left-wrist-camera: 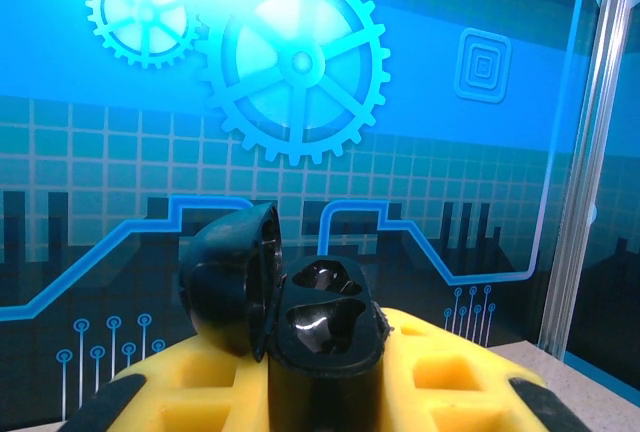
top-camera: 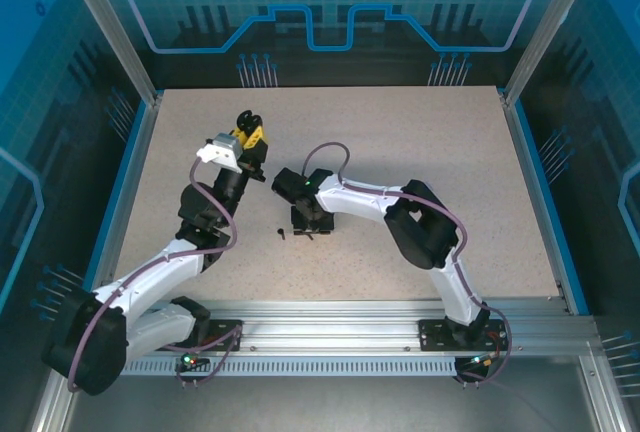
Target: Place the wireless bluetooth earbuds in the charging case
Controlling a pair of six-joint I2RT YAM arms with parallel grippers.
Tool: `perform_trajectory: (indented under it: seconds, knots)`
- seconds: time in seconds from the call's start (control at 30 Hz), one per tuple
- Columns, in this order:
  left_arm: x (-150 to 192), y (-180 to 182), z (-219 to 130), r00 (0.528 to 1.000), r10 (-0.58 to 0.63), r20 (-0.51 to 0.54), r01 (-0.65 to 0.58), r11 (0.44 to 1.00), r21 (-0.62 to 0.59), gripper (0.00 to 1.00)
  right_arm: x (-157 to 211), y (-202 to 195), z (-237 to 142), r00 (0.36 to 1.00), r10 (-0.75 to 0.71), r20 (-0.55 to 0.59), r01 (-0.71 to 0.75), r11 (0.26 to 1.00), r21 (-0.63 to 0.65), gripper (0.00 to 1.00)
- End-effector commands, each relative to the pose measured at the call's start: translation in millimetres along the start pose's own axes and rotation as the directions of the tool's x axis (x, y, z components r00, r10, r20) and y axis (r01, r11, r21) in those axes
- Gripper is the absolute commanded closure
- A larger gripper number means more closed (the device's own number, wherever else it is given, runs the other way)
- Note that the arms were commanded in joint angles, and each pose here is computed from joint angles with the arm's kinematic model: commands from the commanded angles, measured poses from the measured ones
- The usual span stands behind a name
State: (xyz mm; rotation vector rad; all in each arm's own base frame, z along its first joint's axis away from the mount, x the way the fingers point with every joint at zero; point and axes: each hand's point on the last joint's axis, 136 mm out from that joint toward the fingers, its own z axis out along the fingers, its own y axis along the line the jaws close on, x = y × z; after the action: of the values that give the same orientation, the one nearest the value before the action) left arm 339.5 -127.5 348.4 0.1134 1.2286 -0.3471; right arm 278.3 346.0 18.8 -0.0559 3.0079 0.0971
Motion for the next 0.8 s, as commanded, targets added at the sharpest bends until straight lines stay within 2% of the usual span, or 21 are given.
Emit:
perform_trajectory:
  seconds: [0.0,0.33,0.4,0.77]
  knots:
    - [-9.3,6.6,-3.3,0.999,-0.02,0.031,0.021,0.999,-0.024,1.0,4.1,-2.6,4.2,0.998,-0.063,-0.004,0.063,0.996,0.064,0.59]
    - [-9.2,7.0,-2.3,0.999,-0.027,0.026,0.027,0.999,-0.026,1.0,7.7,3.4,10.9,0.992,-0.122,-0.025,0.124,0.988,0.09,0.65]
    - [-8.8,7.2,-2.3,0.999,-0.027,0.025,0.028,0.999,-0.027,1.0,9.2,4.5,11.2,0.991,-0.129,-0.028,0.131,0.987,0.089,0.69]
    - [-10.1,7.1,-0.2,0.999,-0.029,0.024,0.029,0.999,-0.026,1.0,19.3,0.2,11.4,0.988,-0.147,-0.044,0.151,0.983,0.101,0.69]
